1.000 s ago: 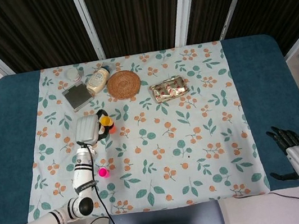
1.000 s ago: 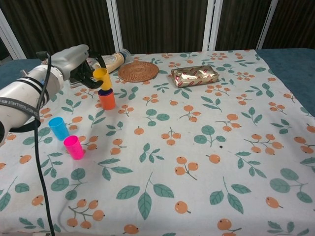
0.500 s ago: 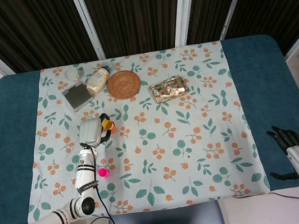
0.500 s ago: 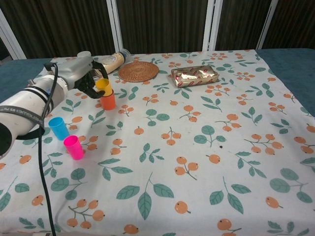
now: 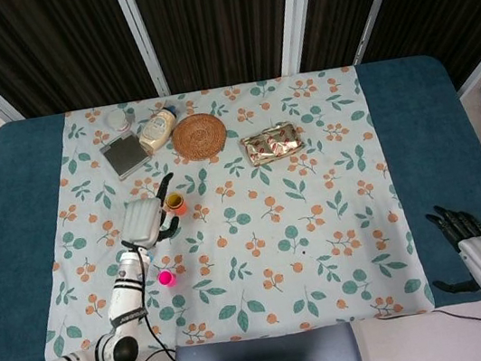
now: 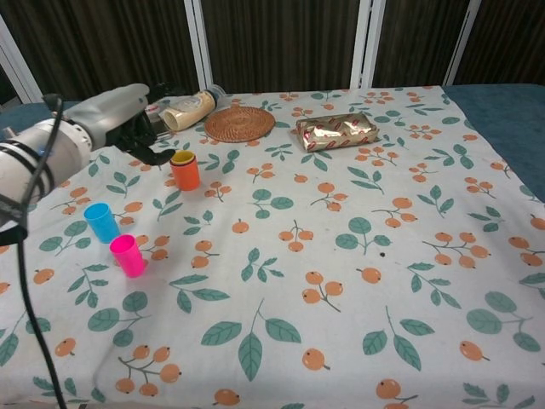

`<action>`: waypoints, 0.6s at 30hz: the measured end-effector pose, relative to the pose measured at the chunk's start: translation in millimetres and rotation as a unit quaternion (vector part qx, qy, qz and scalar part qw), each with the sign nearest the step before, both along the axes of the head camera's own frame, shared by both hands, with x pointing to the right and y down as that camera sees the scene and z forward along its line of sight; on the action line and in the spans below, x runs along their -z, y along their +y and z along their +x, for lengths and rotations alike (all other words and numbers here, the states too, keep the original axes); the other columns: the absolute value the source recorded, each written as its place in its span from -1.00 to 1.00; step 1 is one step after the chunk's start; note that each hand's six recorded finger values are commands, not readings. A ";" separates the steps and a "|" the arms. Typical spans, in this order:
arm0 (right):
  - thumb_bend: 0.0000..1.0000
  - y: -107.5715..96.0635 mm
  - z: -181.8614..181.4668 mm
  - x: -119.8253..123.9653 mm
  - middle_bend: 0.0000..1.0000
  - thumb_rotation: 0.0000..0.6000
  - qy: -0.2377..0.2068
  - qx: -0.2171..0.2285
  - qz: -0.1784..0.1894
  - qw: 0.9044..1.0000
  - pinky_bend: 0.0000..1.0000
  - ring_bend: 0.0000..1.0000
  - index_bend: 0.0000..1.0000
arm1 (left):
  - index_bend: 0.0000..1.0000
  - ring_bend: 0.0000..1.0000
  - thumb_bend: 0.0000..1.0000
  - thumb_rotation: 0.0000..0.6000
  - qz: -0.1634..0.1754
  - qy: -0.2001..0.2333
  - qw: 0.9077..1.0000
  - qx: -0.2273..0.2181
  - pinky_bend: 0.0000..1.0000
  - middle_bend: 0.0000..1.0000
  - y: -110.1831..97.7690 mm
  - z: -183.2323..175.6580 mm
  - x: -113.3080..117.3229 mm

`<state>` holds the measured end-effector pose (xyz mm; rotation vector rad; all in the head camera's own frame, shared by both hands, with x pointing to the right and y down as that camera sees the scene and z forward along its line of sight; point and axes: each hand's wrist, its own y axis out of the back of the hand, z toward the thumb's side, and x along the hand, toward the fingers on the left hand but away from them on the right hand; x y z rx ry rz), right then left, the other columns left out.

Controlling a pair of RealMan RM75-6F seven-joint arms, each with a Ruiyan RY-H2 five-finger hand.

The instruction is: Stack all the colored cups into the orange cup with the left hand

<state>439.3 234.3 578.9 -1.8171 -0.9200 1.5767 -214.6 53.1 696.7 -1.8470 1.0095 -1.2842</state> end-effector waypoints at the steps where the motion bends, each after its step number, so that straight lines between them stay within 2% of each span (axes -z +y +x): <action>1: -0.62 0.4 -0.2 0.0 -1.00 1.00 0.000 0.001 0.000 1.000 -1.00 -1.00 -1.00 | -0.93 1.00 -0.28 1.00 -0.001 0.001 1.000 -0.002 1.00 1.00 3.0 -2.9 3.5; 5: -0.62 1.4 -1.7 -0.1 -1.00 1.00 -0.002 0.003 -0.001 1.000 -1.00 -1.00 -1.00 | -0.78 1.00 -0.28 1.00 -0.016 -0.008 1.000 -0.007 1.00 1.00 28.0 -33.1 20.5; 9: -0.62 4.5 -5.9 -0.2 -1.00 1.00 -0.005 0.011 -0.004 1.000 -1.00 -1.00 -1.00 | -0.71 1.00 -0.28 1.00 -0.057 -0.025 0.998 0.005 1.00 1.00 61.7 -67.7 14.9; 18: -0.62 4.1 -4.8 1.7 -1.00 1.00 -0.008 0.009 -0.001 1.000 -1.00 -1.00 -1.00 | -0.56 1.00 -0.28 1.00 -0.082 -0.042 0.996 0.018 1.00 1.00 82.5 -89.0 -13.3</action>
